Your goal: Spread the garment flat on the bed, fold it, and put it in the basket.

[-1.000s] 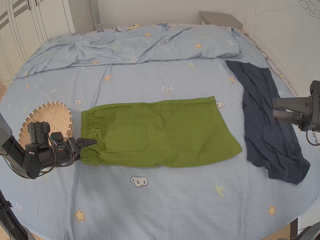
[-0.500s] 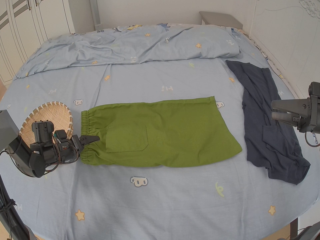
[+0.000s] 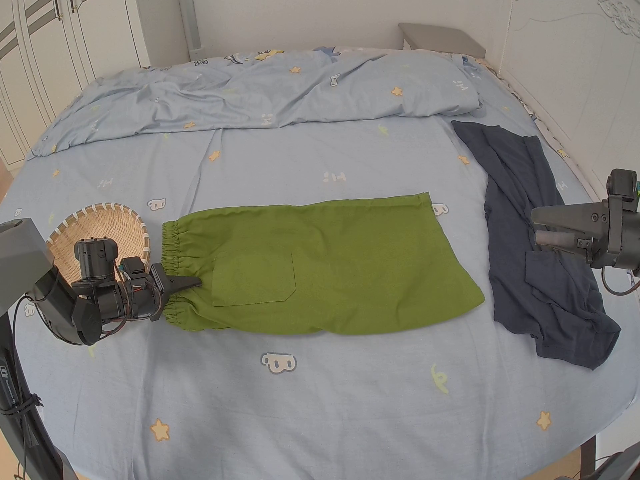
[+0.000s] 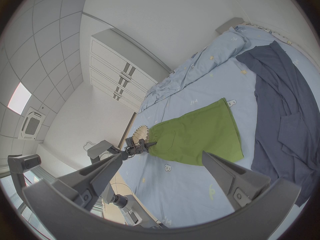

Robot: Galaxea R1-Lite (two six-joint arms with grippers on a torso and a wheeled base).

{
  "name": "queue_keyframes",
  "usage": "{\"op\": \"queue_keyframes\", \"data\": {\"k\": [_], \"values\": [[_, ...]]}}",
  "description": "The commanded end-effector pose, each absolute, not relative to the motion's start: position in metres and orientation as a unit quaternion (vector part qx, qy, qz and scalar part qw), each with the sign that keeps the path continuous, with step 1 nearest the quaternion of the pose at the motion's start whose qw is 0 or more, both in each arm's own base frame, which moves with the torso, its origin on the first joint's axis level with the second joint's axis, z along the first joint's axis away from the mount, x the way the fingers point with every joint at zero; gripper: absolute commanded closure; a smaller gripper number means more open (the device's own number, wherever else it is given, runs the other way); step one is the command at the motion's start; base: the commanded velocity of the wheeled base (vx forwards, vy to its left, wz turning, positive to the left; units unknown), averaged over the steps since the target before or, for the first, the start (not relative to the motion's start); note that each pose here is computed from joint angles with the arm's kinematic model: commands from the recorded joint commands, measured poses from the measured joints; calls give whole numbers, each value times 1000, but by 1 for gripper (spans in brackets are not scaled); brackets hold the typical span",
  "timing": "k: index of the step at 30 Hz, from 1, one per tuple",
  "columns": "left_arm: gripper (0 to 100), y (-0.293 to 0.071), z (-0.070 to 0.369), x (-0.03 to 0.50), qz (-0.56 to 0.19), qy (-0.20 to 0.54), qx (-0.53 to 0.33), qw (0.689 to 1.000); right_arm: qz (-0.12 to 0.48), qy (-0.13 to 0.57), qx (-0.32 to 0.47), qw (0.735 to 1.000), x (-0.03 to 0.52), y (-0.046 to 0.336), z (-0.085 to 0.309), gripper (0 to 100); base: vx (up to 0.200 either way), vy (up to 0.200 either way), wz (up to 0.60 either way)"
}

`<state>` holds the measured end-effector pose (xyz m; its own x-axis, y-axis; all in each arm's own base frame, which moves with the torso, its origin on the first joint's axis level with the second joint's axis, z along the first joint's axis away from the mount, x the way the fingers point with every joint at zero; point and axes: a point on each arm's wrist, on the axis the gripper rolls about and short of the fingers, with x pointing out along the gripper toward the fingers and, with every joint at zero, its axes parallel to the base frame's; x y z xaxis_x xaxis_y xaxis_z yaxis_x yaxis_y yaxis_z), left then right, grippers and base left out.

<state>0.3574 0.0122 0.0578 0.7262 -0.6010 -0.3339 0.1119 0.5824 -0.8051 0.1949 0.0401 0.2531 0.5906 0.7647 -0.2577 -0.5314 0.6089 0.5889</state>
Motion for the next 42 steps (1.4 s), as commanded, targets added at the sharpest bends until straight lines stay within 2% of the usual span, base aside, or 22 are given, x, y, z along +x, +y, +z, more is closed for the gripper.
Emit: {"op": "queue_keyframes", "data": {"k": [1, 9, 13, 18, 28, 37, 42], "values": [[100, 12, 54, 360, -213, 304, -405, 835, 372, 267, 236, 857, 204, 41, 246, 0, 0, 0, 0], [100, 8, 75, 359, -218, 295, -415, 832, 324, 334, 263, 845, 252, 35, 210, 0, 0, 0, 0], [100, 7, 96, 351, -222, 289, -412, 835, 287, 395, 274, 829, 296, 25, 164, 0, 0, 0, 0], [100, 8, 115, 344, -222, 288, -410, 837, 231, 443, 256, 828, 329, 15, 115, 0, 0, 0, 0], [100, 7, 114, 342, -224, 288, -408, 837, 236, 465, 253, 815, 351, 18, 86, 0, 0, 0, 0], [100, 7, 114, 342, -223, 289, -408, 837, 262, 459, 262, 807, 373, 21, 79, 0, 0, 0, 0], [100, 6, 114, 342, -225, 289, -408, 836, 294, 461, 278, 790, 387, 27, 72, 0, 0, 0, 0]]}}
